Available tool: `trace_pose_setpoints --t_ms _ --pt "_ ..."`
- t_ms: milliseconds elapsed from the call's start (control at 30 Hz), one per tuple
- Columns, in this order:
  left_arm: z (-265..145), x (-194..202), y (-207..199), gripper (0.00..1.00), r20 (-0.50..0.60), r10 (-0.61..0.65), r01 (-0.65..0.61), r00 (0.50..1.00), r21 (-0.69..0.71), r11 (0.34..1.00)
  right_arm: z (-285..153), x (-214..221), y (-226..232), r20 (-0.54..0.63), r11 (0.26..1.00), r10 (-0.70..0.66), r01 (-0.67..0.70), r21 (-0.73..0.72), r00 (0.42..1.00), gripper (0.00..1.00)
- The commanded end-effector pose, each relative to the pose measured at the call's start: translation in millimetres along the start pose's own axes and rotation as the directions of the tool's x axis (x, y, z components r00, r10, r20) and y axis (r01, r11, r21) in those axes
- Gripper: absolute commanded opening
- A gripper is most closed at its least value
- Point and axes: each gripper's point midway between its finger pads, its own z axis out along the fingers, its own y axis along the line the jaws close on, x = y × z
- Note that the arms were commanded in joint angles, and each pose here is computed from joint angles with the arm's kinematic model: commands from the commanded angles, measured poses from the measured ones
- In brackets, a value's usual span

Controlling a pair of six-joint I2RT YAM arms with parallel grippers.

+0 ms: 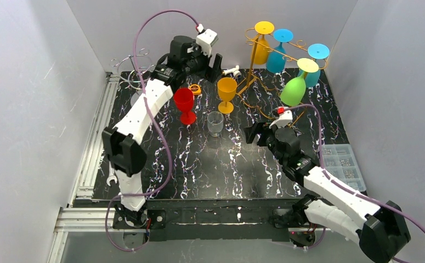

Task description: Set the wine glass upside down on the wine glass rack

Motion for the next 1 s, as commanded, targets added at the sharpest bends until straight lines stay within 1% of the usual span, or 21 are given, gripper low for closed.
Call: trace_pose_setpoints --t_ms 0,100,200,333,533,667,700,733,767,867,900,967 --pt "23 33 -4 0.76 -0.157 -0.193 0.195 0.969 -0.003 0.981 -18 -25 -2 0.084 1.000 0.023 -0.024 0.012 0.996 0.90" --pt "47 62 -4 0.72 -0.249 -0.241 0.246 0.938 -0.012 0.969 -28 -23 -8 0.078 1.000 0.016 -0.018 0.025 0.997 0.91" --pt "64 85 -4 0.66 -0.306 -0.269 0.277 0.913 -0.018 0.961 -34 -23 -10 0.067 0.999 0.011 -0.013 0.036 0.998 0.92" --pt "81 103 1 0.61 -0.330 -0.276 0.280 0.903 -0.038 0.959 -38 -28 -8 0.070 1.000 0.003 -0.004 0.025 0.998 0.93" --pt "98 117 4 0.49 -0.338 -0.279 0.281 0.899 -0.043 0.959 -41 -33 -4 0.081 1.000 0.004 -0.005 0.005 0.997 0.94" --pt "103 120 3 0.35 -0.336 -0.287 0.294 0.897 -0.032 0.955 -42 -32 -4 0.082 1.000 0.011 -0.011 0.000 0.997 0.94" --pt "102 119 2 0.29 -0.335 -0.286 0.295 0.898 -0.027 0.955 -42 -33 -4 0.083 1.000 0.012 -0.012 -0.001 0.996 0.94" --pt "101 120 1 0.25 -0.337 -0.286 0.295 0.897 -0.024 0.955 -42 -33 -3 0.084 1.000 0.014 -0.014 -0.001 0.996 0.94" --pt "100 119 0 0.17 -0.335 -0.277 0.288 0.901 -0.017 0.958 -41 -32 -3 0.083 1.000 0.016 -0.016 0.000 0.996 0.94" --pt "93 109 1 0.02 -0.315 -0.249 0.261 0.916 -0.005 0.965 -39 -34 2 0.079 0.999 0.033 -0.032 -0.017 0.996 0.94" --pt "89 103 1 0.00 -0.300 -0.242 0.255 0.923 0.004 0.967 -38 -35 5 0.076 0.999 0.042 -0.041 -0.025 0.996 0.94" --pt "80 84 1 0.00 -0.255 -0.226 0.239 0.940 0.021 0.971 -35 -37 11 0.067 0.997 0.062 -0.059 -0.044 0.996 0.97"
